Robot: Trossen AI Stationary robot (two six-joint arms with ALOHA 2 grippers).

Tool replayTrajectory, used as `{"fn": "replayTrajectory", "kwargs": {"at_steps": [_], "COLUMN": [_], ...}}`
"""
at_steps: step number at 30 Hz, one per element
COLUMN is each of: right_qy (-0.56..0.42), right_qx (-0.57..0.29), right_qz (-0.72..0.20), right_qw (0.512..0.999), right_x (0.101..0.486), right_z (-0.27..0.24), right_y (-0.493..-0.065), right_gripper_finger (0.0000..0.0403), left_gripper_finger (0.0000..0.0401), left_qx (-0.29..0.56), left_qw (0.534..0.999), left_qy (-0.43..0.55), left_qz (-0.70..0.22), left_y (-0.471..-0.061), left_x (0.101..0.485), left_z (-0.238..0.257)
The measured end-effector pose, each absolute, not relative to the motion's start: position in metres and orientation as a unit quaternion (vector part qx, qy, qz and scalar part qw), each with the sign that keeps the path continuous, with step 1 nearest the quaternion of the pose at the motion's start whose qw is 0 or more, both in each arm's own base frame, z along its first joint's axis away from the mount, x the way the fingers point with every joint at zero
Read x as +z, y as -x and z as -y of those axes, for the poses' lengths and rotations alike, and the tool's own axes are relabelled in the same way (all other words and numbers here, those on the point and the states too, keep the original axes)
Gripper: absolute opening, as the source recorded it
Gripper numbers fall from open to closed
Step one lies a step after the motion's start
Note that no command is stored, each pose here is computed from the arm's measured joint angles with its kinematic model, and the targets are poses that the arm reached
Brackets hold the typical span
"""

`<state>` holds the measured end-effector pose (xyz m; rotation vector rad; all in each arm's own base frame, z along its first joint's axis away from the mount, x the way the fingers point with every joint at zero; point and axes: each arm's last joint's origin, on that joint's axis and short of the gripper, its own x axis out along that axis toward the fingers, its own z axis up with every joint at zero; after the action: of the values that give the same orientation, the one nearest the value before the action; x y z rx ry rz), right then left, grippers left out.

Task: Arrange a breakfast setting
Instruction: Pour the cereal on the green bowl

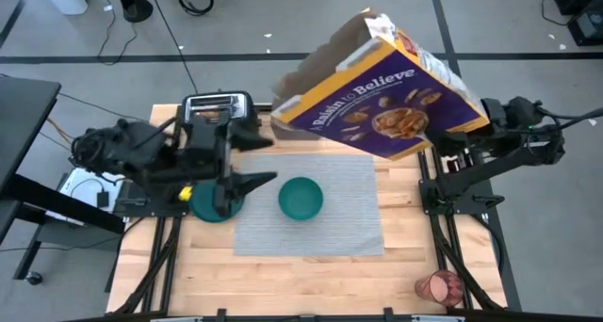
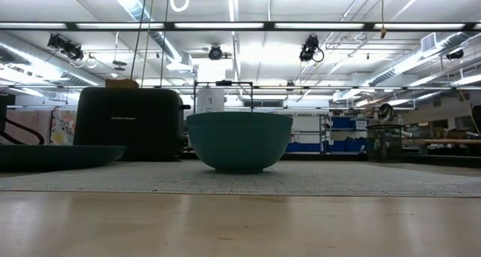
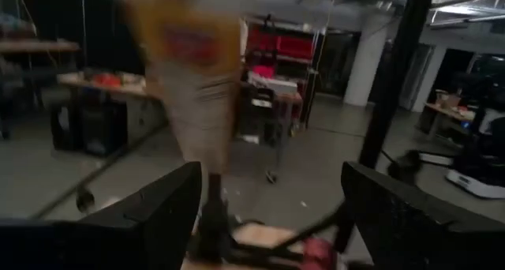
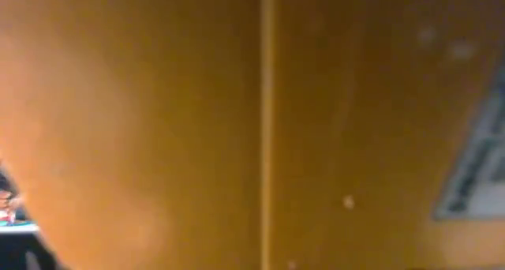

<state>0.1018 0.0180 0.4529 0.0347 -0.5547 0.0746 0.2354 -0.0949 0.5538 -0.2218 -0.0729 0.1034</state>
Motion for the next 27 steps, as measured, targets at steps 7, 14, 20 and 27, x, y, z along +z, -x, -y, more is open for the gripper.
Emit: {"fn": "replayTrajectory", "kwargs": {"at_steps": [7, 14, 20, 27], "right_qy": [-0.056, -0.062, -0.057, -0.035], "right_qx": [0.051, 0.061, 0.077, 0.084], "right_qz": [0.209, 0.112, 0.037, -0.008], "right_qw": [0.975, 0.990, 0.995, 0.996], "right_x": [0.412, 0.379, 0.364, 0.354], "right_z": [-0.013, -0.010, -0.011, -0.011], "right_y": [-0.079, -0.062, -0.060, -0.059], "right_gripper_finger": [0.0204, 0.0204, 0.0204, 0.0204], "left_gripper_finger": [0.0307, 0.0306, 0.0306, 0.0306], "left_qx": [0.068, 0.049, 0.038, 0.044], "left_qw": [0.972, 0.934, 0.922, 0.920], "left_qy": [0.222, 0.350, 0.385, 0.390], "left_qz": [-0.039, -0.044, -0.013, -0.003], "left_y": [-0.214, -0.206, -0.208, -0.210], "left_x": [0.539, 0.538, 0.545, 0.546], "left_z": [0.109, 0.118, 0.119, 0.115]}}
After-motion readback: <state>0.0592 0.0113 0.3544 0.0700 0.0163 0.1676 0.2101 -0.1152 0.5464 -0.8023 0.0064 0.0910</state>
